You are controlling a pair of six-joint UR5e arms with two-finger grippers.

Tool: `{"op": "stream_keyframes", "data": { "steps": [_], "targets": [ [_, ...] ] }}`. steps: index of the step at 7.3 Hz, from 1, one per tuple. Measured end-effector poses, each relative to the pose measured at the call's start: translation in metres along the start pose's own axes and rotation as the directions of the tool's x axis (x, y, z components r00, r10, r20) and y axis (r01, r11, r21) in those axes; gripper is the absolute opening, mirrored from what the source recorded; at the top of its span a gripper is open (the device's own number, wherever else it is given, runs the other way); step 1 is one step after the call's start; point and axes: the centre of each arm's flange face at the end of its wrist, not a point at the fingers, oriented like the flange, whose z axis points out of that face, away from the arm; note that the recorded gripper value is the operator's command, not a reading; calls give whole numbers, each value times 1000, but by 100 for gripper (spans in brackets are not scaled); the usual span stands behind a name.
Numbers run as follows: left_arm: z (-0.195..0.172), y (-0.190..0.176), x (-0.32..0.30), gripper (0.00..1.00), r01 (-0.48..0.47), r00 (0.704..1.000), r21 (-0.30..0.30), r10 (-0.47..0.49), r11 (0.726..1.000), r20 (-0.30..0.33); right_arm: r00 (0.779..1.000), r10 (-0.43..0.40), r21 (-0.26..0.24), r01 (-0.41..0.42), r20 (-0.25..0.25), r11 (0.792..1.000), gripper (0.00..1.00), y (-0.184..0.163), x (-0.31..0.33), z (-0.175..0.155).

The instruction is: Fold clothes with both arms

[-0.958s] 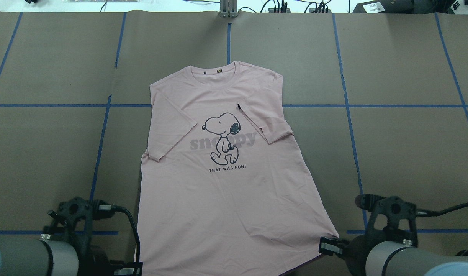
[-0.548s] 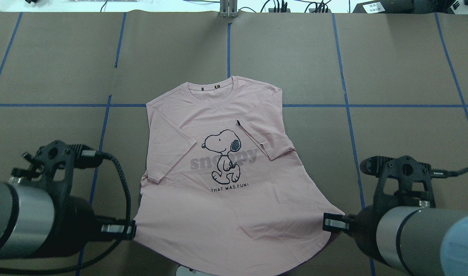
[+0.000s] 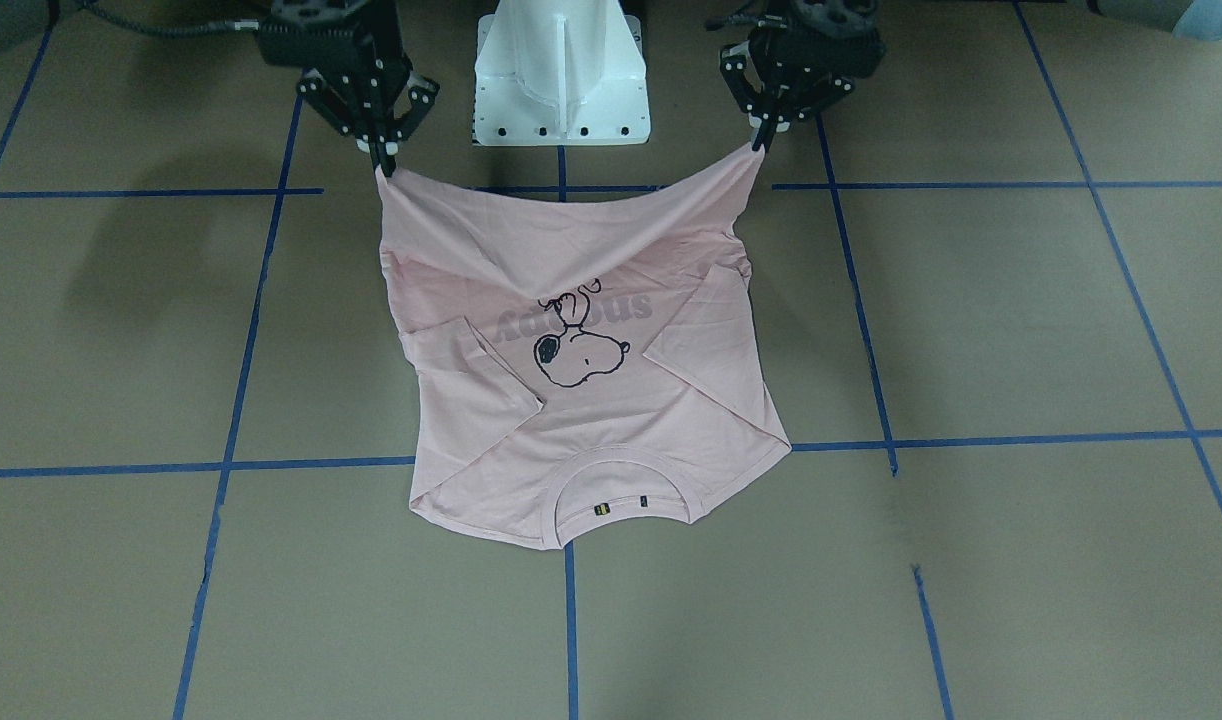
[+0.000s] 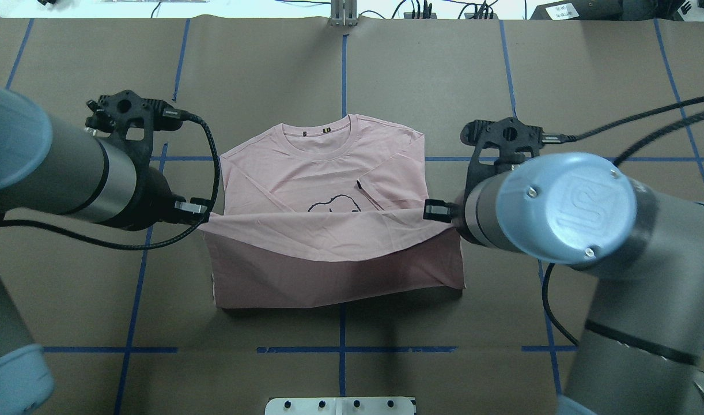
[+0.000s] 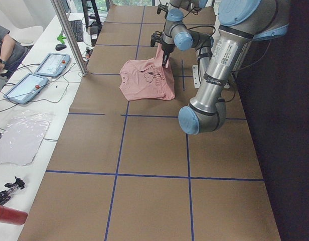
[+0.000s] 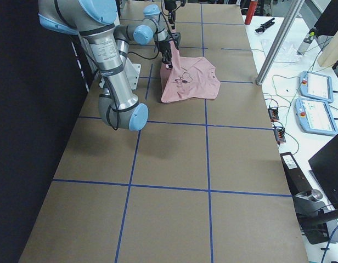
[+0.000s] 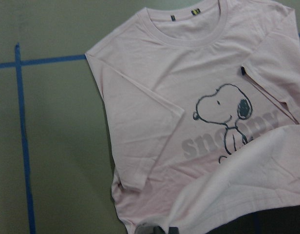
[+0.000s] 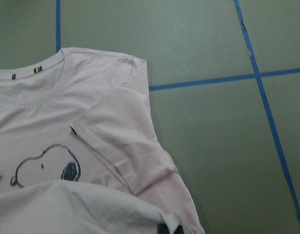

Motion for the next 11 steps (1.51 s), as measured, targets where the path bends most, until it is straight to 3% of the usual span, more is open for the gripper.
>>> {"op": "stream_keyframes", "data": {
  "steps": [2,4,5,6,7,9,11],
  "targets": [
    [53,-56,-20,0,3,999,39,-4,999,38,1000,21,61,-20,-7,998,0,-56,-15,64],
    [124,-118,-59,0,-9,996,76,3,997,87,998,43,88,-40,-35,995,0,-110,-44,137],
    [164,-146,-78,48,-9,993,103,-3,995,117,998,48,91,-44,-42,995,49,-136,-50,185],
    [200,-164,-97,82,-7,990,118,-10,993,143,998,44,89,-40,-49,995,99,-159,-49,227],
    [225,-172,-113,100,-7,988,127,-13,992,154,998,41,90,-36,-57,995,100,-173,-46,255],
    [242,-173,-131,100,-52,986,139,29,989,165,997,41,84,-36,-66,996,100,-196,-33,270],
    [226,-161,-136,100,-110,987,166,88,980,136,999,1,35,1,-50,999,100,-223,-13,262]
  ]
}}
